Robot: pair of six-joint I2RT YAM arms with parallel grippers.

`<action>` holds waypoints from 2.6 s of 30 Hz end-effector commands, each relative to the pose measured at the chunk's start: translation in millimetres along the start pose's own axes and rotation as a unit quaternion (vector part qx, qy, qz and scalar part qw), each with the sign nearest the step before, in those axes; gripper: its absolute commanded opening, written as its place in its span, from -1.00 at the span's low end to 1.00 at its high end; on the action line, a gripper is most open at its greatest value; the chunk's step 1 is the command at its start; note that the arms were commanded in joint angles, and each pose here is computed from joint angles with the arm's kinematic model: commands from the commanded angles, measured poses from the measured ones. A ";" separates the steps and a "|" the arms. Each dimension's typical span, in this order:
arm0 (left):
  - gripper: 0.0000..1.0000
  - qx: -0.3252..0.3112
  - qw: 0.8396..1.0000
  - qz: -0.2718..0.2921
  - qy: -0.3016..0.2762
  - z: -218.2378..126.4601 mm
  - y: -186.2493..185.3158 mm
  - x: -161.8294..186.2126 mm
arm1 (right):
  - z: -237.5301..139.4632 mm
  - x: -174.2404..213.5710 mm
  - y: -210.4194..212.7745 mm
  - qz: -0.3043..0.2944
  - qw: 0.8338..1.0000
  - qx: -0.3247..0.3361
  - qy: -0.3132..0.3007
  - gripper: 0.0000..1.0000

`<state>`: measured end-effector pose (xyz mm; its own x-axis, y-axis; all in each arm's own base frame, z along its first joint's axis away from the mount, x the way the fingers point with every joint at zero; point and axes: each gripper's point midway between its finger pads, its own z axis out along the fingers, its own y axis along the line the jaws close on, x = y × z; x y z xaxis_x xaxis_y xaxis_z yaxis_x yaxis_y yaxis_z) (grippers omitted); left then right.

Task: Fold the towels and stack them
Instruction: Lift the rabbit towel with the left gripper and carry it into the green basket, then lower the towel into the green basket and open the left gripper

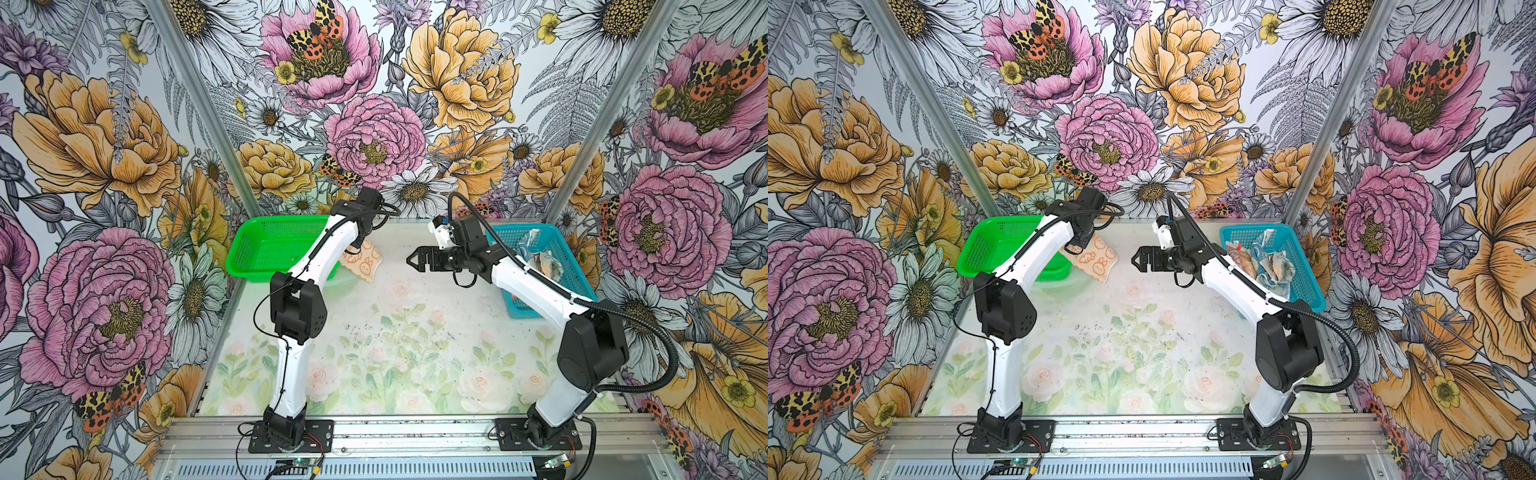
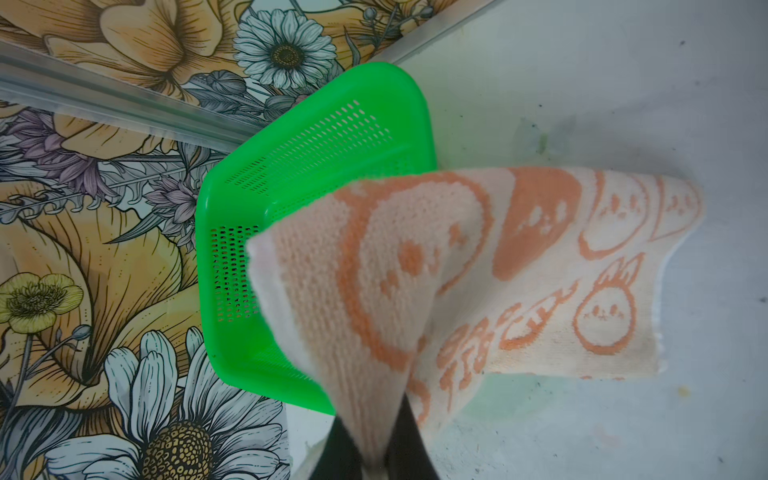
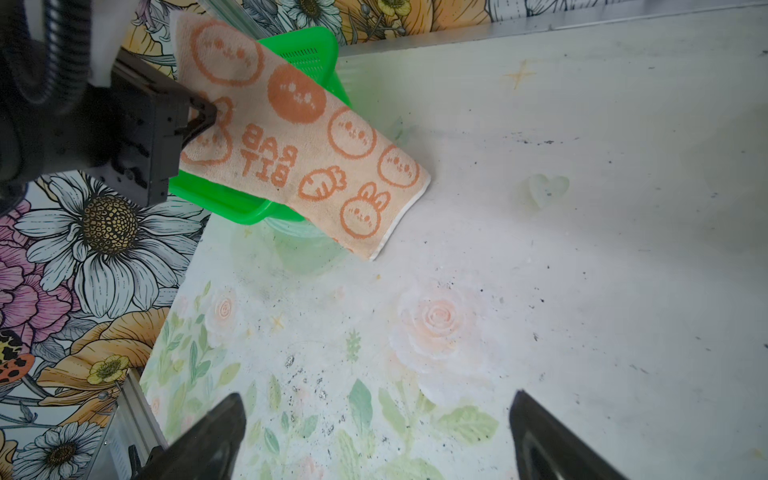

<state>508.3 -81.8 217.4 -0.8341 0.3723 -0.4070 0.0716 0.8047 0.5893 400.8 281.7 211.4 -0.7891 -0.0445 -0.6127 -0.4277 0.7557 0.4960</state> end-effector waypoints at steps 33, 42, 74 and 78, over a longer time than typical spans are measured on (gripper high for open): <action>-1.00 -0.031 0.995 -0.040 0.085 117.2 95.8 38.8 | 63.7 -36.1 31.8 -0.009 1.000 0.003 -0.020 0.99; -1.00 -0.042 0.993 -0.008 0.107 142.6 90.4 55.9 | 74.7 -38.1 46.0 -0.014 1.000 -0.011 -0.018 0.99; -1.00 -0.058 0.986 0.026 0.152 220.2 105.3 98.5 | 68.1 -24.1 35.7 -0.003 1.000 0.005 -0.001 0.99; -1.00 -0.059 0.987 0.023 0.151 223.5 112.0 100.1 | 71.9 -23.7 36.5 0.000 1.000 0.001 0.002 0.99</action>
<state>548.5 135.2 80.4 -0.9594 0.2467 -0.1370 0.0967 0.7435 0.6617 434.1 359.0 194.9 -0.7923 -0.0575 -0.6075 -0.4321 0.7557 0.4921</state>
